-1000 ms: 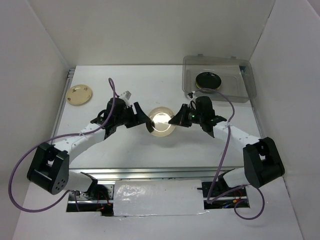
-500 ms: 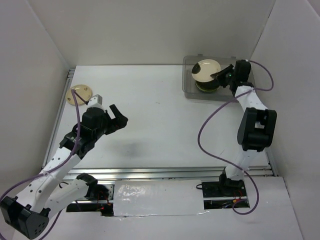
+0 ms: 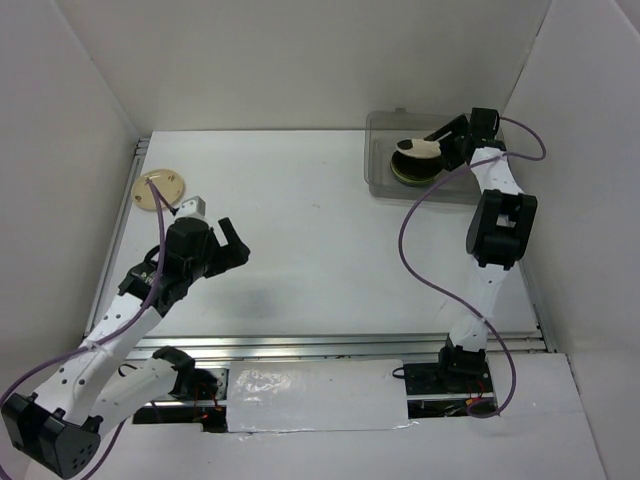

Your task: Place the plates into the plastic bin on the countertop

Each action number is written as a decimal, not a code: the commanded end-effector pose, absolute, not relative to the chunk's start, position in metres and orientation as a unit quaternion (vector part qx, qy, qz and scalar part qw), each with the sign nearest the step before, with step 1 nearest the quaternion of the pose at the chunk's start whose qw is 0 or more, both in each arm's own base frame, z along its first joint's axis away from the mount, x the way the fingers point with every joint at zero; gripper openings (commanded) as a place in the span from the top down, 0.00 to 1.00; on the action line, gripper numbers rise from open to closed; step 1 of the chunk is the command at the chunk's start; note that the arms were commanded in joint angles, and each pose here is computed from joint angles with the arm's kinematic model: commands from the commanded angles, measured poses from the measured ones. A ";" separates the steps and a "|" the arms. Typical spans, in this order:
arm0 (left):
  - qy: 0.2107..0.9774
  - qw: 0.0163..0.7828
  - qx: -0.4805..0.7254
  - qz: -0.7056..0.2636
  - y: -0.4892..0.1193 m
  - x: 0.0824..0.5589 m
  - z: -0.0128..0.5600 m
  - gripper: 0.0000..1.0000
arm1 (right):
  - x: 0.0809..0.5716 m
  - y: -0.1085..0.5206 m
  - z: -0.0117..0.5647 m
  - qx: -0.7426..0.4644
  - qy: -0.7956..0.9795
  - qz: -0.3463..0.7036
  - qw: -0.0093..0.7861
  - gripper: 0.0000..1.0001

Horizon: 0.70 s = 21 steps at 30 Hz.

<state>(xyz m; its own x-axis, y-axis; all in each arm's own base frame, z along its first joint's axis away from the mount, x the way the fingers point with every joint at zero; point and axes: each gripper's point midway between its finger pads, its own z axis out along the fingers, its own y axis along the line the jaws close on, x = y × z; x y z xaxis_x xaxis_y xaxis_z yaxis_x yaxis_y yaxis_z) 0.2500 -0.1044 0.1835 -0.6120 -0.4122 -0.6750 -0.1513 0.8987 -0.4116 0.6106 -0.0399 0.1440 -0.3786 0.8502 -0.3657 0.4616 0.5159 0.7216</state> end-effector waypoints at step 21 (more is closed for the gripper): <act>0.715 0.445 -0.527 -0.116 0.038 0.340 0.189 0.01 | 0.380 0.104 0.308 0.156 0.762 0.401 0.483 0.00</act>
<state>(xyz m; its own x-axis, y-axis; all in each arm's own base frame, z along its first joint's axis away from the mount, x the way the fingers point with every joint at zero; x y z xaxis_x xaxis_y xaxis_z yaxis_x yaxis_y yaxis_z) 0.3131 0.0072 0.1690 -0.2568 -0.8066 -0.5324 -0.6425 0.5540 -0.5294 0.4089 0.0645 0.2885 -0.4223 0.7239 -0.5456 0.0808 0.6296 0.7727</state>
